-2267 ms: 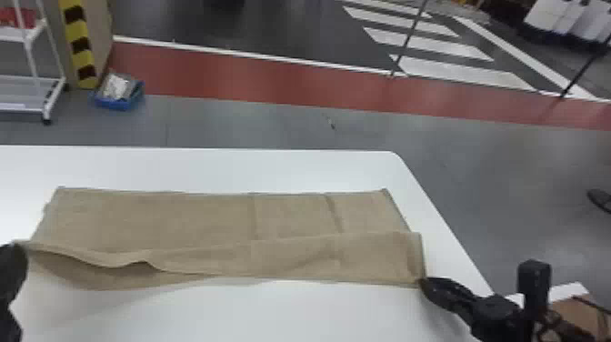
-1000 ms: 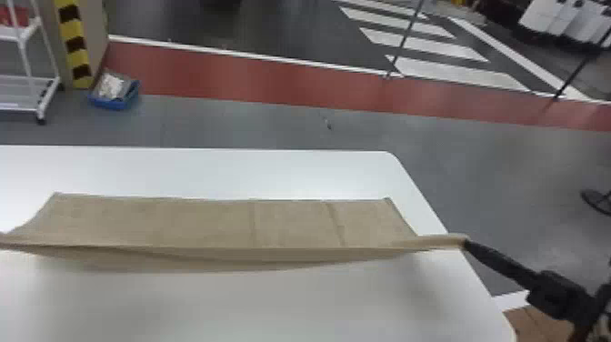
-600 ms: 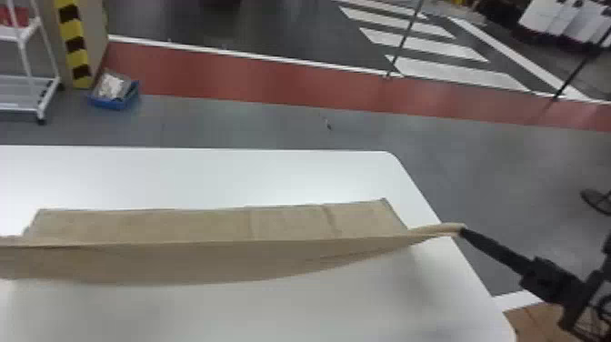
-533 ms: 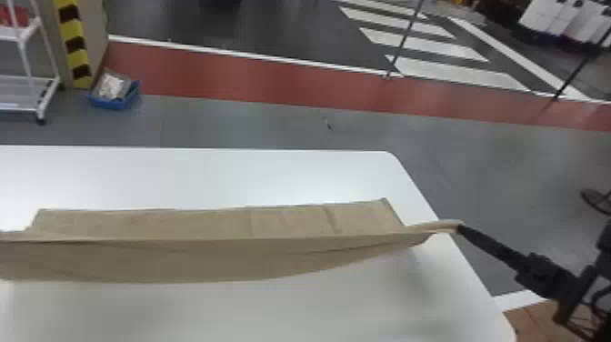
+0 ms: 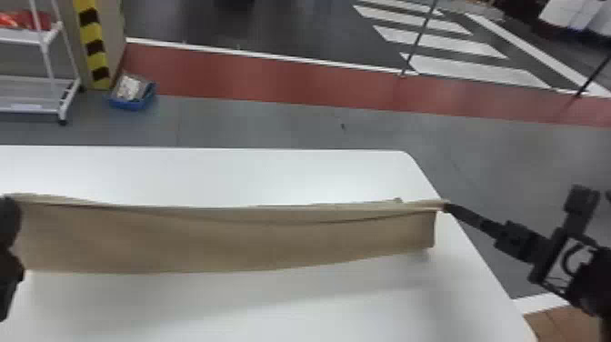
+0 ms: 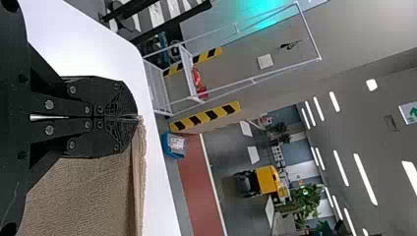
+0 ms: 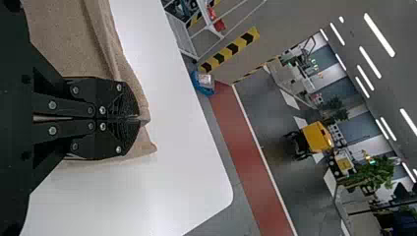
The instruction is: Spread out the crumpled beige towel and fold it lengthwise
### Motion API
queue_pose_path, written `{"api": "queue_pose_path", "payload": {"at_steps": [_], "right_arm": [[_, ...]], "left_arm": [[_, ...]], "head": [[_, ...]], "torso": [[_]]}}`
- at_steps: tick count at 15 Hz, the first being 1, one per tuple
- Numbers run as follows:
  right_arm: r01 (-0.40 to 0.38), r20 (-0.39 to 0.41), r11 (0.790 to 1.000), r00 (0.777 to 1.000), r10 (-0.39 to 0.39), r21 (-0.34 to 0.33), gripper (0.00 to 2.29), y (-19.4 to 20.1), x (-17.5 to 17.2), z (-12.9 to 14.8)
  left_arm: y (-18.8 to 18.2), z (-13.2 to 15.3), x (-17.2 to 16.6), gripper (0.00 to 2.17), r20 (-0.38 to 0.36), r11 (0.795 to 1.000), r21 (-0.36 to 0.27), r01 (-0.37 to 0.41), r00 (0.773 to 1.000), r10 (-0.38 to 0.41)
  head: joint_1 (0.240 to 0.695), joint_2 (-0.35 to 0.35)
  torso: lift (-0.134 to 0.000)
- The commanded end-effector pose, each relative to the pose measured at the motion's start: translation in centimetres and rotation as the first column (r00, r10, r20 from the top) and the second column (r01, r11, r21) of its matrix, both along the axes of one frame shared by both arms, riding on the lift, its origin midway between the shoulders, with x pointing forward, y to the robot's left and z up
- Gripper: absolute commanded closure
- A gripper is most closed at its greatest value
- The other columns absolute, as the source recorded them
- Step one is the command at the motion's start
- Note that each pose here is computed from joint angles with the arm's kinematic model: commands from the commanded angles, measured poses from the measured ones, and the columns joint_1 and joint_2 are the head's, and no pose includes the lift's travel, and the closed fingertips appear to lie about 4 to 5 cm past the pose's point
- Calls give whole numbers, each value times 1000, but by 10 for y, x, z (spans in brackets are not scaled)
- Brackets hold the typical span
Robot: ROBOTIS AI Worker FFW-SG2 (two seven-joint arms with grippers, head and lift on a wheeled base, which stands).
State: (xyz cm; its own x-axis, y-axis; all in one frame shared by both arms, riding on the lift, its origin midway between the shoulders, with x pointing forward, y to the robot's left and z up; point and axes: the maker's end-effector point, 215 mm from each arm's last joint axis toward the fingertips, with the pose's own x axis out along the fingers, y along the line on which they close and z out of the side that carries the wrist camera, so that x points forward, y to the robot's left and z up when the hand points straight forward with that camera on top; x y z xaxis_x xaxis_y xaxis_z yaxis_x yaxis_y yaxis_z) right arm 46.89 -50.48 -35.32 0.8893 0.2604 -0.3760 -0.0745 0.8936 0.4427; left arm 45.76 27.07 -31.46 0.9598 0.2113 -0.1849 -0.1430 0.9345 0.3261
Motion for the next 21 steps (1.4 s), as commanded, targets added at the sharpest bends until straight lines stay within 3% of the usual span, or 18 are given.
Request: {"api": "queue_pose_path", "payload": {"at_steps": [1,5,15,17,21], "right_arm": [[-26,-37,1000,999,26,0,1595,12,12,-17],[-17,-64,1000,998,16,-21,1595,8,26,-39],[-17,-64,999,998,14,-43,1582,2,68,-48],[-18,-58,998,998,15,-58,1436,3,72,-50],[3,-60,997,998,-8,-72,1433,-7,77,-52]], "left_arm": [[5,-10,17,1379,-16,1000,-2,-16,1000,16],[7,-35,39,1379,-58,1000,9,-26,998,26],[-9,-51,79,1376,-81,1000,17,-8,997,10],[-10,-59,82,1376,-96,1000,25,-9,995,12],[-10,-69,93,1376,-114,999,33,-16,993,19]], "head": [[695,-282],[695,-246],[695,-246],[695,-245],[695,-242]], "torso": [[-124],[-124],[-124],[-124],[-124]]}}
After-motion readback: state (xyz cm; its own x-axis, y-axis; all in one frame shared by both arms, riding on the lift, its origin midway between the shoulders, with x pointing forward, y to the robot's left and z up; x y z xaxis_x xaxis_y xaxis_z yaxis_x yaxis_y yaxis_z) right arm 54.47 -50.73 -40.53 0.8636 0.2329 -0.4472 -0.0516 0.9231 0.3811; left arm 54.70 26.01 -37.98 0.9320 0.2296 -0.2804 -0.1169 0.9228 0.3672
